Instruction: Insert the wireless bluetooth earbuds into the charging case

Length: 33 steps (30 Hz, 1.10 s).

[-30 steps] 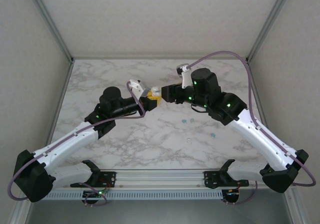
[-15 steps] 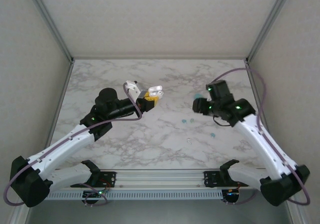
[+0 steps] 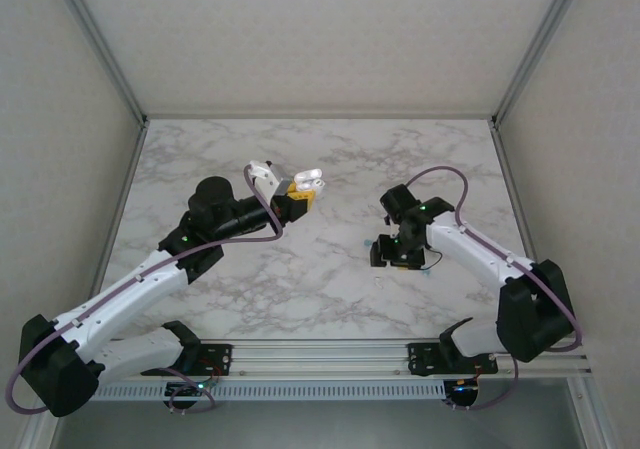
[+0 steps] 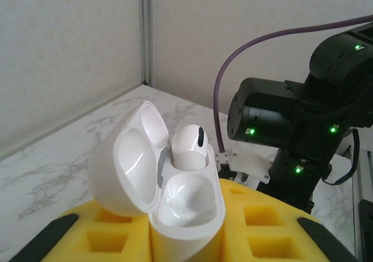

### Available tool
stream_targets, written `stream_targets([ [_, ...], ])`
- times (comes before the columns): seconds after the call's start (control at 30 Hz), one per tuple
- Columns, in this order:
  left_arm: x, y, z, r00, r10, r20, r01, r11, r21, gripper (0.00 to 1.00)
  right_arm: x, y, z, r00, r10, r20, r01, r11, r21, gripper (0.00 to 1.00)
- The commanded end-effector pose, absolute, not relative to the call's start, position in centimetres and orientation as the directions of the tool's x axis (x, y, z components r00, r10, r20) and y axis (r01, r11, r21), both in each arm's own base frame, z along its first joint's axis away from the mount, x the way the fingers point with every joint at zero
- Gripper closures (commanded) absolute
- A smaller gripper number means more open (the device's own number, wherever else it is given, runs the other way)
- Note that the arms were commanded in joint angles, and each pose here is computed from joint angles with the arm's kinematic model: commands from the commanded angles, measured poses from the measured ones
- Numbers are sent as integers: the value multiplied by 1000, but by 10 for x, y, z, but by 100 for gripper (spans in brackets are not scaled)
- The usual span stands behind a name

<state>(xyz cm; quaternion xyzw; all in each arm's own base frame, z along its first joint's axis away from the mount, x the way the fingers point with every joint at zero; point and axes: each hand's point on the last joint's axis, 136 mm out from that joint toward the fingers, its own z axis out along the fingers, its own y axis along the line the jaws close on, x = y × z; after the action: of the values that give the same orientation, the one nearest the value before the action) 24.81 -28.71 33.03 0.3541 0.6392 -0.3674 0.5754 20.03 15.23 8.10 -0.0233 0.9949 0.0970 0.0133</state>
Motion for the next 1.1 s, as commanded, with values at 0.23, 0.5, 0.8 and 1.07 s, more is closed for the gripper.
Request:
stream_targets([
  [0.23,243,-282,343,-55,-4,-998,869,492,-50,84,198,154,62,-992,-119,42,-114,989,93,39],
  [0.5,243,-282,341,-56,-2,-998,869,492,-50,84,195,165,46,-982,-169,87,-162,983,83,45],
  [0.8,244,-282,340,-61,-1,-998,869,492,-54,84,202,168,28,-976,-184,118,-178,982,60,54],
  [1.07,244,-283,337,-70,4,-998,868,493,-59,84,197,165,18,-970,-193,151,-188,981,46,56],
])
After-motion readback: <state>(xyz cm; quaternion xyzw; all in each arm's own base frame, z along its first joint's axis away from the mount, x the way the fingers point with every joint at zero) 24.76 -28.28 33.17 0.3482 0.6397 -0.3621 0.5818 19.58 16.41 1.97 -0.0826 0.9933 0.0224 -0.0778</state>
